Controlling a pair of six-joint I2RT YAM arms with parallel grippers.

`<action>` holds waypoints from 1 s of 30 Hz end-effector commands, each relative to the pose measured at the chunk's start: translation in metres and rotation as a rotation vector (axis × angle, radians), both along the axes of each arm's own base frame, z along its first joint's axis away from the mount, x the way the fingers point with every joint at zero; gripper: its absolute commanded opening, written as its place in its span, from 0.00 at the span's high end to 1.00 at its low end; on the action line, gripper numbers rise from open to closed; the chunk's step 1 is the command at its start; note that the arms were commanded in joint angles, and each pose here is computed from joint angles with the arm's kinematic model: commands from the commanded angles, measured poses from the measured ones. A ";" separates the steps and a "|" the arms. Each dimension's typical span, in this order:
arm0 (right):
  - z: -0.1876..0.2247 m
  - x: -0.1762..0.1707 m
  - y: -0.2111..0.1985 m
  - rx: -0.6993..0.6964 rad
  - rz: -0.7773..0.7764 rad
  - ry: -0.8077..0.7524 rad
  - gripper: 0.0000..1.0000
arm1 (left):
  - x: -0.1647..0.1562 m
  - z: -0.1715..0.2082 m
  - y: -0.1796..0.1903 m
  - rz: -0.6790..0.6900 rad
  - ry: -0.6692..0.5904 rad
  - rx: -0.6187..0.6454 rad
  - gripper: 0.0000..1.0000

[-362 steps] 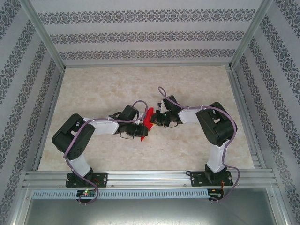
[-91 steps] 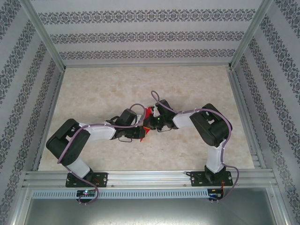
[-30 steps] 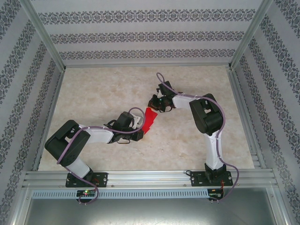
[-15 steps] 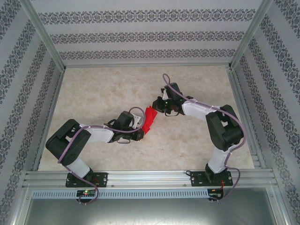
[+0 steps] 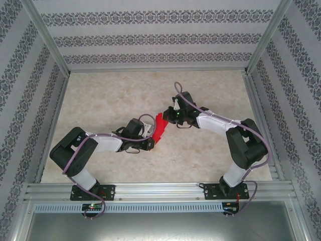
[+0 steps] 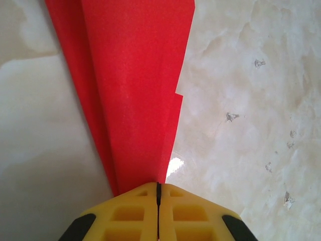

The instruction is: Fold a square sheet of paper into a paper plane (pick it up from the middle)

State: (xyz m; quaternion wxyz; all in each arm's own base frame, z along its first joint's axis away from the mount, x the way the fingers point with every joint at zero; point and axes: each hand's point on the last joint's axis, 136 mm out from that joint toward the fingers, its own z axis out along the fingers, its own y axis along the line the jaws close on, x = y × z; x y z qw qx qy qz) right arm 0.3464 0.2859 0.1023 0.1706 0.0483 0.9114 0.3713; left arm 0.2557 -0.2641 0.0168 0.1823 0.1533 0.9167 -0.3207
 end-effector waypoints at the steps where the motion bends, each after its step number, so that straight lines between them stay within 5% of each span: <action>1: -0.003 -0.008 0.031 0.053 0.057 0.033 1.00 | -0.046 -0.051 0.036 0.003 0.223 0.175 0.91; 18: -0.092 0.034 0.031 -0.029 0.034 0.134 1.00 | -0.053 -0.052 0.039 -0.008 0.234 0.177 0.91; 30: -0.088 0.081 0.002 -0.047 -0.022 0.087 1.00 | -0.058 -0.051 0.040 -0.005 0.245 0.167 0.92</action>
